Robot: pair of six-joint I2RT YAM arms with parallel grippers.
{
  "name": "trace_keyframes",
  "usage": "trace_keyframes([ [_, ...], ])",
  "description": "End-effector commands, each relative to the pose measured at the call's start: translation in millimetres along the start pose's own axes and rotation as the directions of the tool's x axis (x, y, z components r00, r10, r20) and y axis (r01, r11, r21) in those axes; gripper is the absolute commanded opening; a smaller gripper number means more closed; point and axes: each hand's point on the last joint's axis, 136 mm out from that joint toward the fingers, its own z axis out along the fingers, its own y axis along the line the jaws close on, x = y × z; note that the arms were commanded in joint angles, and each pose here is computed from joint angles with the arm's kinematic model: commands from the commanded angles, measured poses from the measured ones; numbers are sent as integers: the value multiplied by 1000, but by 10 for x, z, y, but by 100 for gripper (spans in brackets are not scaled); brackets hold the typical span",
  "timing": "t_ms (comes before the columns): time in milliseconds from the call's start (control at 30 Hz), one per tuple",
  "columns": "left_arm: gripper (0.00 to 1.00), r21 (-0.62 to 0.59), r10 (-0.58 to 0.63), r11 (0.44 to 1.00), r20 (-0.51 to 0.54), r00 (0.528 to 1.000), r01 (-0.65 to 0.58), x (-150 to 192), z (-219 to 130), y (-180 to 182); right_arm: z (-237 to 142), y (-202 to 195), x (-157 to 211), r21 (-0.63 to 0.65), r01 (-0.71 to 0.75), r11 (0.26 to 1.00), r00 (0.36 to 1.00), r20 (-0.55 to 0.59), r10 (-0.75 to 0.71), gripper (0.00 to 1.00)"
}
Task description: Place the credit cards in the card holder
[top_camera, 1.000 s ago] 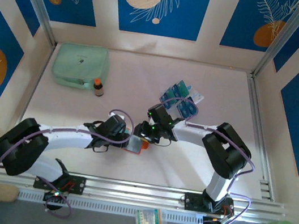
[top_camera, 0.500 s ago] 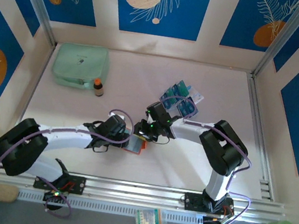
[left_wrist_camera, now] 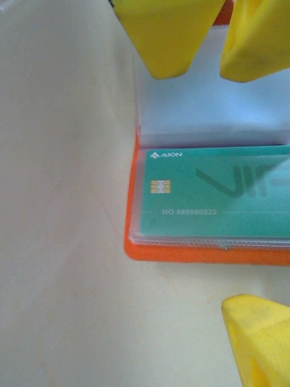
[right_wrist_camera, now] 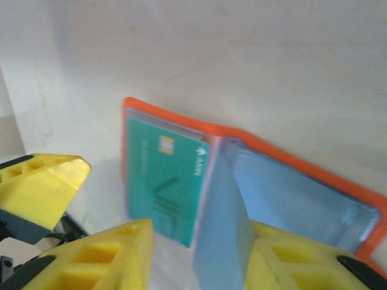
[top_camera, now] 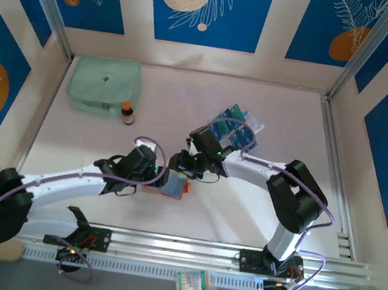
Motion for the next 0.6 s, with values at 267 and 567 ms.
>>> trace_keyframes([
  [267, 94, -38, -44, 998, 122, 992, 49, -240, -372, 207, 133, 375, -35, -50, -7, 999, 999, -51, 4, 52],
  [567, 95, -60, -48, 997, 106, 993, 54, -119, -339, 338, 485, 493, -188, -61, -33, 998, 995, -93, 27, 52],
])
